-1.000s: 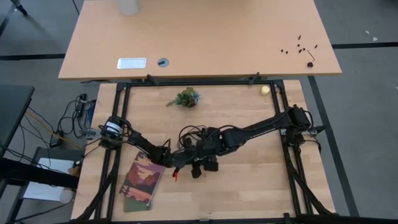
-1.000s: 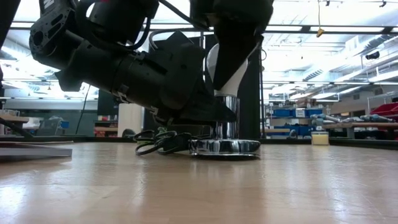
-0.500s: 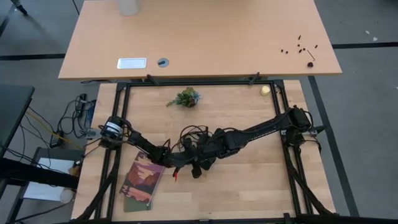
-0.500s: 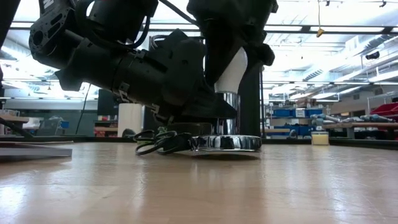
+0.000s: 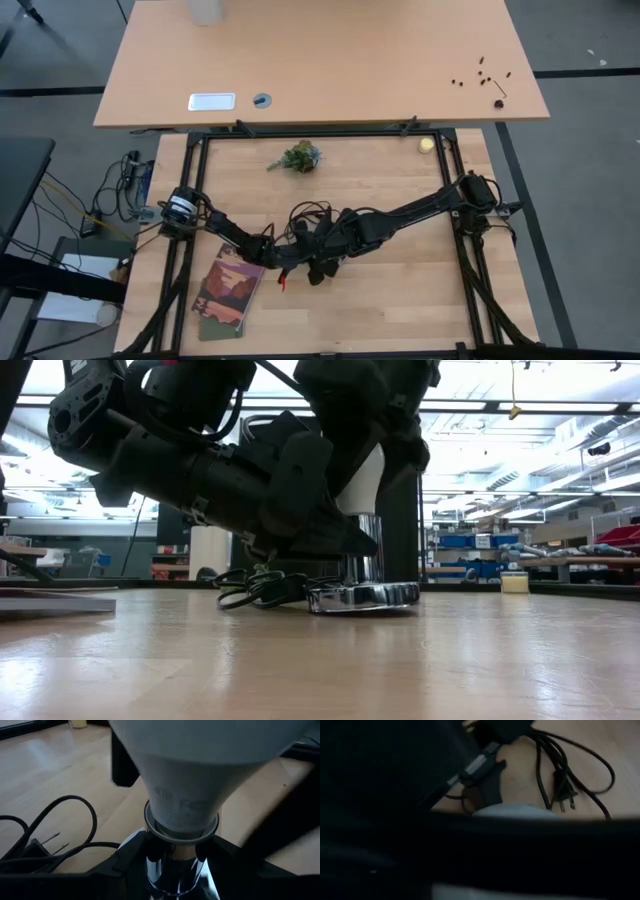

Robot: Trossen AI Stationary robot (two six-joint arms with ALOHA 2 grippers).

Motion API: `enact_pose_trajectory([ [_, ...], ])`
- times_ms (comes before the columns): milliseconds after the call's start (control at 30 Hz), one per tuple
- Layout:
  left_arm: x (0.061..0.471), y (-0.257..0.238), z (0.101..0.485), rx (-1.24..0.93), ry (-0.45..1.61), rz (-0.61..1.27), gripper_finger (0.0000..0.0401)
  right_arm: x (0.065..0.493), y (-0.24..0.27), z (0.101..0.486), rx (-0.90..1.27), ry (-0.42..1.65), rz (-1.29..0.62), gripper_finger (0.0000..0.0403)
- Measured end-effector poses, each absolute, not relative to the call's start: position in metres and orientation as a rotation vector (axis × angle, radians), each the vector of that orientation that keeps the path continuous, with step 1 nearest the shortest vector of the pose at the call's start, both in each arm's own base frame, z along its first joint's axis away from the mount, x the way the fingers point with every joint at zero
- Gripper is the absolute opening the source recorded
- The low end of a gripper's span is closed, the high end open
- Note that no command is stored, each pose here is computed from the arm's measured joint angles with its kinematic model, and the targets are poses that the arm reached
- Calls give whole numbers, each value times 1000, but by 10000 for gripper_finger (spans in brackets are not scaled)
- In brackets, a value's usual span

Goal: Screw lightbulb
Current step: Insert the white lightbulb into the lamp socket

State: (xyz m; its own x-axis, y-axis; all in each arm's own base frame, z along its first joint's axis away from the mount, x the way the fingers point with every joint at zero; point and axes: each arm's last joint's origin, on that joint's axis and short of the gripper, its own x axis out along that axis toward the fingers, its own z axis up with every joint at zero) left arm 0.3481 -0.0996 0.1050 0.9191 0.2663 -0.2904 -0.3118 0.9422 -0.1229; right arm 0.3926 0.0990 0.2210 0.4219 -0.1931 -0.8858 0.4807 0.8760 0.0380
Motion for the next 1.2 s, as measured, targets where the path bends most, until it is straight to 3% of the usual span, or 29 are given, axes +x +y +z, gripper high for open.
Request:
enact_pose_trajectory([
  [300, 348, -100, 105, -169, 277, 294, 188, 391, 100, 234, 210, 1089, -344, 344],
  [1200, 348, -100, 104, -161, 284, 298, 188, 374, 111, 243, 103, 1308, -136, 345],
])
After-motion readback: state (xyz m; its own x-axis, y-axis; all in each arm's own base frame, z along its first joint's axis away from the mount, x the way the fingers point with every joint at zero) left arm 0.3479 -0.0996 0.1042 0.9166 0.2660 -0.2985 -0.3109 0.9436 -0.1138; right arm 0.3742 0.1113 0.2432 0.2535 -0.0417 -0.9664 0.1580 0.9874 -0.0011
